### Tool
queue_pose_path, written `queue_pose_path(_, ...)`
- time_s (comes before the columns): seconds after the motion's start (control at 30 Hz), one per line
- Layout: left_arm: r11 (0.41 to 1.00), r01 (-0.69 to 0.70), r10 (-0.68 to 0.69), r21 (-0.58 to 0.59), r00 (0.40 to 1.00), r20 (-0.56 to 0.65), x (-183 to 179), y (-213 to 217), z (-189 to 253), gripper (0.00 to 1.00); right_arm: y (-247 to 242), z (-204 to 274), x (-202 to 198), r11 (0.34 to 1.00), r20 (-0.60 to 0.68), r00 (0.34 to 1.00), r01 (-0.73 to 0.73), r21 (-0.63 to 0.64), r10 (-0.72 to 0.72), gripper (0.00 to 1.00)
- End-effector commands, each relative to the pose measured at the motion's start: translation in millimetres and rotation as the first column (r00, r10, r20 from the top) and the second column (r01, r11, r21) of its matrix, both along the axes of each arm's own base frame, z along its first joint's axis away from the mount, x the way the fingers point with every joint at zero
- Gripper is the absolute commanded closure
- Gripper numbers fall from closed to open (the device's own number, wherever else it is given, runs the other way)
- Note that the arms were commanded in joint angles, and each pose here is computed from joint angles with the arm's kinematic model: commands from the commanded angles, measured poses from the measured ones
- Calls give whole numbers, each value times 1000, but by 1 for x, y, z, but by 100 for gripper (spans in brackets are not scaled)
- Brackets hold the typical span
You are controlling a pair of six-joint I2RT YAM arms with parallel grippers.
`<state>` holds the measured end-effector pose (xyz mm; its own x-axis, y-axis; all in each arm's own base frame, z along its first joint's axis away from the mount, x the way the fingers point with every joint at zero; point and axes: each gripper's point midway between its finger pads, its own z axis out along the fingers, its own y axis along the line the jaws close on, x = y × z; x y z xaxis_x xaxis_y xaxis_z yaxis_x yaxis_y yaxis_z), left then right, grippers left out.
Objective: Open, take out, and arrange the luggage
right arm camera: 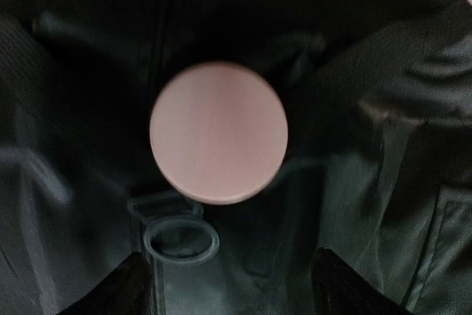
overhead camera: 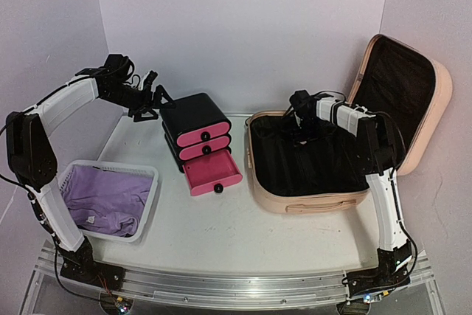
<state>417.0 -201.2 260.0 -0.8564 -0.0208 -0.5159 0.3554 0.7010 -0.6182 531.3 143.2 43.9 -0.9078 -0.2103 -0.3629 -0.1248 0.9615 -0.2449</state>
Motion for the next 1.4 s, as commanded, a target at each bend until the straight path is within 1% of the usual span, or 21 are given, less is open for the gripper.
queue_pose_path(0.0,1000,6,-5,-23,999,34,2,-1,9,2,2,17,33,1000,121,993,5,18,-8,28)
queue_pose_path(0.1,1000,6,-6,-24,999,31,2,-1,8,2,6,13,41,999,127,992,2,49,-9,28)
queue_pose_path(0.23,1000,7,-6,-24,999,32,3,-1,8,2,8,8,50,998,139,990,3,55,-11,28)
queue_pose_path(0.47,1000,6,-5,-22,1000,31,3,-1,7,2,3,0,63,1000,161,987,4,20,-8,28)
queue_pose_path(0.7,1000,6,-5,-20,1000,29,3,-1,7,2,3,-7,69,1000,165,986,-12,-6,13,30)
queue_pose_path(0.87,1000,5,-4,-21,1000,31,3,-1,7,2,-3,-6,66,999,160,987,-4,-35,10,36)
queue_pose_path(1.0,1000,8,-7,-24,1000,30,3,-1,8,2,-2,11,65,1000,180,984,-9,-24,13,45)
queue_pose_path(1.13,1000,7,-6,-25,1000,27,2,-1,7,2,3,43,63,1000,220,976,-11,26,5,53)
queue_pose_path(1.27,1000,6,-5,-24,1000,27,3,-1,7,2,7,84,52,994,267,964,-5,109,-25,61)
queue_pose_path(1.37,1000,8,-8,-28,1000,26,3,-2,7,2,10,99,42,985,289,956,-4,171,-46,63)
